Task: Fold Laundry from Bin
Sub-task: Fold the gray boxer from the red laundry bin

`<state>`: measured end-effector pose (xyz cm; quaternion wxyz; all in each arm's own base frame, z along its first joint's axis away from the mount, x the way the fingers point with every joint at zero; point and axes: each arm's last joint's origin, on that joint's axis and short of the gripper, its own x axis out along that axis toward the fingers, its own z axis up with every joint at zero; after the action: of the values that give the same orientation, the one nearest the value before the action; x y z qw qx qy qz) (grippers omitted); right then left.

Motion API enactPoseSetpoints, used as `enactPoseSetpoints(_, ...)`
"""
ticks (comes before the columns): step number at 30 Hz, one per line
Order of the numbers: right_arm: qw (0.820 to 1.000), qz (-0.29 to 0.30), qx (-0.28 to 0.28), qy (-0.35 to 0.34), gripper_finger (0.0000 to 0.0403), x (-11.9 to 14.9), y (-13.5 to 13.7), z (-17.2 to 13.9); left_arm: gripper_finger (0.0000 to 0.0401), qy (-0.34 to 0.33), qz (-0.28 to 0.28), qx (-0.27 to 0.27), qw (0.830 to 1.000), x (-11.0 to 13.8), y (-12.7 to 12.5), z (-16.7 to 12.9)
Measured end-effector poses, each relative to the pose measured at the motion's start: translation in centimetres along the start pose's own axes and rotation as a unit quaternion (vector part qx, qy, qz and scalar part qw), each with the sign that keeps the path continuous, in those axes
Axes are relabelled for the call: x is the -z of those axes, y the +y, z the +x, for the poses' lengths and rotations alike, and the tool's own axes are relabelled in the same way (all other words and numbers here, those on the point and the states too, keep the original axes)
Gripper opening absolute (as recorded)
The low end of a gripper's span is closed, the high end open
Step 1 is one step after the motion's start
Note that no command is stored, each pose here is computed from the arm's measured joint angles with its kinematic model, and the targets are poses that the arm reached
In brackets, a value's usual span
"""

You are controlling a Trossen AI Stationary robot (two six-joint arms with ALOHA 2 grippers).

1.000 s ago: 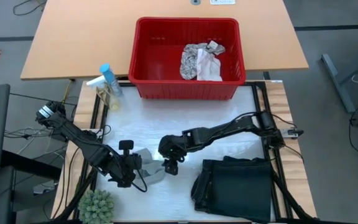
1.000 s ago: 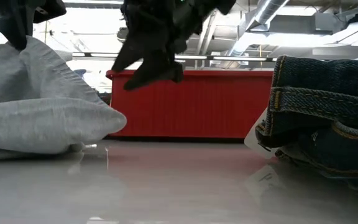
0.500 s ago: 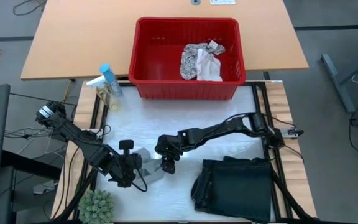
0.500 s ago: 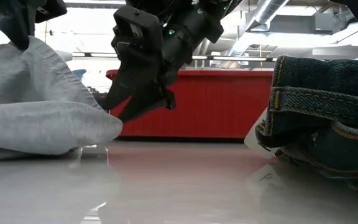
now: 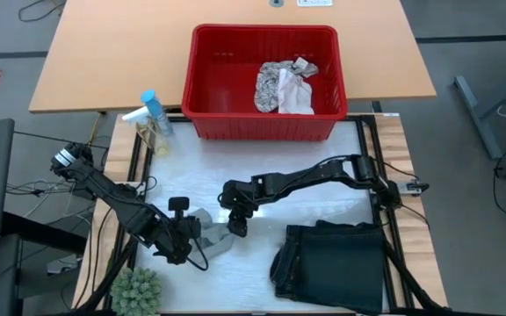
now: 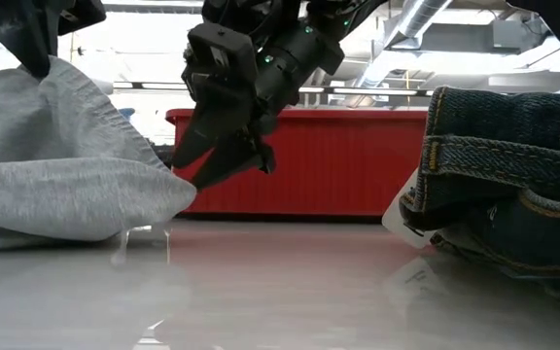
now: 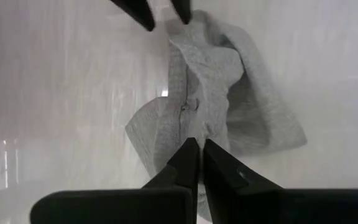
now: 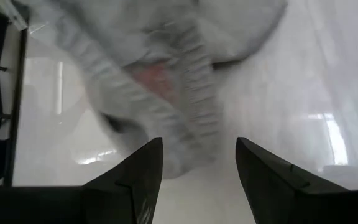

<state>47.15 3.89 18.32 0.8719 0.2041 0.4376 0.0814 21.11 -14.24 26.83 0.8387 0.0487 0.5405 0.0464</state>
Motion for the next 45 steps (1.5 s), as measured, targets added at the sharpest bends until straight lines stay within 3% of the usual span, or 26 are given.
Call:
enactPoseSetpoints(14,0.999,-0.026,-0.022,-0.015,0.0227,-0.7,-0.7,-0.3,0.0002,-0.006,0.009,-0.009,1.000,0.0,0.0,0.0)
enactPoseSetpoints(25,0.998,-0.003,-0.060,0.013,0.0221,0.5,-1.8,2.6,0.0002,-0.006,0.007,-0.009,1.000,0.0,0.1,0.0)
enactPoseSetpoints(29,0.997,-0.001,-0.071,0.020,0.0166,0.5,-1.8,2.7,0.0002,-0.008,0.008,-0.012,1.000,0.0,0.1,0.0)
enactPoseSetpoints(34,0.997,-0.020,-0.080,0.009,0.0034,0.4,-1.5,2.8,0.0002,-0.014,0.007,-0.021,1.000,-0.1,0.1,0.0)
enactPoseSetpoints(35,0.996,-0.021,-0.081,0.007,0.0024,0.3,-1.5,2.8,0.0002,-0.015,0.008,-0.021,1.000,-0.1,0.1,0.0)
enactPoseSetpoints(39,0.998,-0.002,-0.061,0.003,0.0023,0.1,-1.3,1.9,0.0002,-0.013,0.007,-0.021,1.000,-0.1,0.1,0.0)
enactPoseSetpoints(45,0.999,0.022,0.018,-0.015,0.0023,-1.1,0.4,-3.4,0.0002,-0.008,-0.022,-0.021,0.999,-0.6,0.7,-0.4)
